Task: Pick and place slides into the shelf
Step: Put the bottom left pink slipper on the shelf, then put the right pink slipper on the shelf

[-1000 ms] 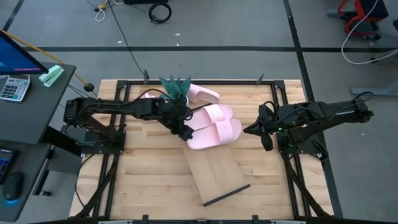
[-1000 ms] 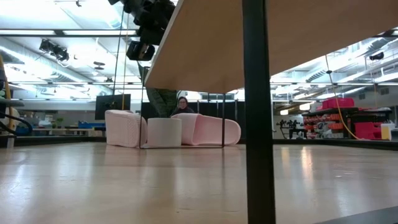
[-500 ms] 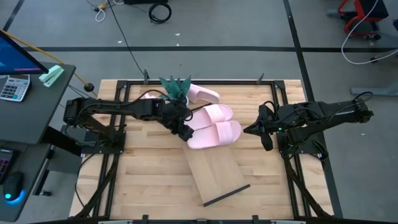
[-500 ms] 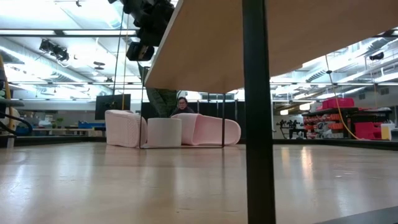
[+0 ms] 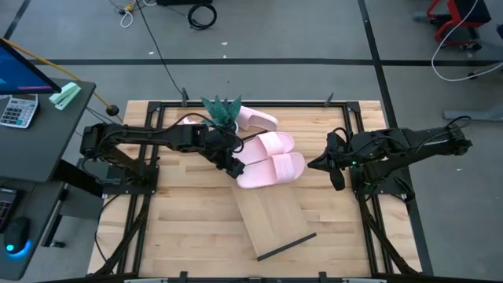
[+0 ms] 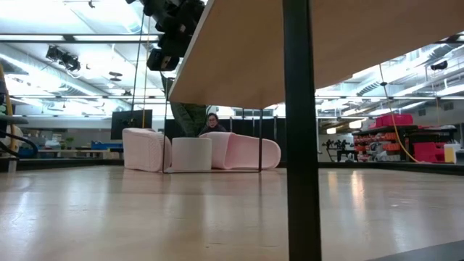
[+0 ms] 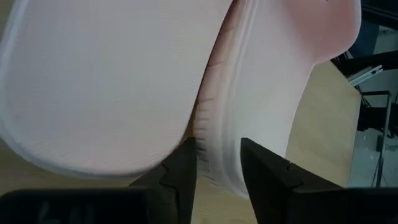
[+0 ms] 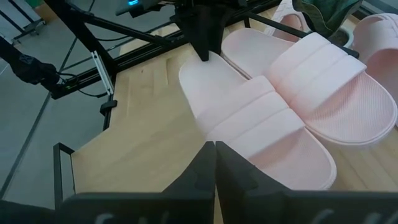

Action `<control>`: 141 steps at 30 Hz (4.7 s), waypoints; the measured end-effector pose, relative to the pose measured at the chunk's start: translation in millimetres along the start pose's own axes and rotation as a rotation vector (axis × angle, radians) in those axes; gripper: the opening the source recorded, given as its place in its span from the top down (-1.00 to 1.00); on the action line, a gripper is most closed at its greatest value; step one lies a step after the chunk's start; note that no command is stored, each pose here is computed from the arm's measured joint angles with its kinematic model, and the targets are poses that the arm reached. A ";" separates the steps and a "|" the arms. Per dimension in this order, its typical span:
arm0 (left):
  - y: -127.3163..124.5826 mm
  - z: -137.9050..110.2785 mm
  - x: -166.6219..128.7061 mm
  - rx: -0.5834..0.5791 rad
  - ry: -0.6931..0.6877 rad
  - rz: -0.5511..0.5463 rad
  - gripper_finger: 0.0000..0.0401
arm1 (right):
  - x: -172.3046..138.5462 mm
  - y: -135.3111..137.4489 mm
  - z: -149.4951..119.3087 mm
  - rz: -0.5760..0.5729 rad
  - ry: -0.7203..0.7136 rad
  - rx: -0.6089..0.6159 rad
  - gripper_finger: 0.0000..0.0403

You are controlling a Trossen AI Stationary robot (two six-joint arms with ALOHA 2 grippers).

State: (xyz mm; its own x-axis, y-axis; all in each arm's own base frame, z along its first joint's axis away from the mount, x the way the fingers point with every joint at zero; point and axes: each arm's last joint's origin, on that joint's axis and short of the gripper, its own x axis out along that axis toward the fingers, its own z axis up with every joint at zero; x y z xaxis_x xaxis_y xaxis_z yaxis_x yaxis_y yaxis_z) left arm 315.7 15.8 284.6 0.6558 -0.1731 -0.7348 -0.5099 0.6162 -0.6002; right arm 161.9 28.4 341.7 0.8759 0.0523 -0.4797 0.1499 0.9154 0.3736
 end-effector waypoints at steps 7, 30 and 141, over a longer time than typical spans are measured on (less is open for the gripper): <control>0.3 -0.5 0.0 0.009 0.004 0.004 0.18 | 0.0 0.0 0.0 0.000 0.000 -0.001 0.95; 5.5 -9.7 -17.5 -0.054 0.063 0.056 0.11 | -0.1 -1.0 -1.8 -0.010 0.019 -0.010 0.93; 54.0 -26.4 -115.9 0.248 -0.072 0.575 0.46 | 141.1 -260.1 128.4 -0.241 0.386 0.190 0.36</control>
State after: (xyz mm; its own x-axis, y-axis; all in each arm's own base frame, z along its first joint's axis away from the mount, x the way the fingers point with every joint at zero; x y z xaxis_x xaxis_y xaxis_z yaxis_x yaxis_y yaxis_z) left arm 197.5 48.9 329.0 0.3553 0.2861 -0.8899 -0.6534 0.7568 -0.0175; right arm 305.4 -253.5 278.8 0.5777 0.0243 -0.8159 0.4400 0.8326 0.3364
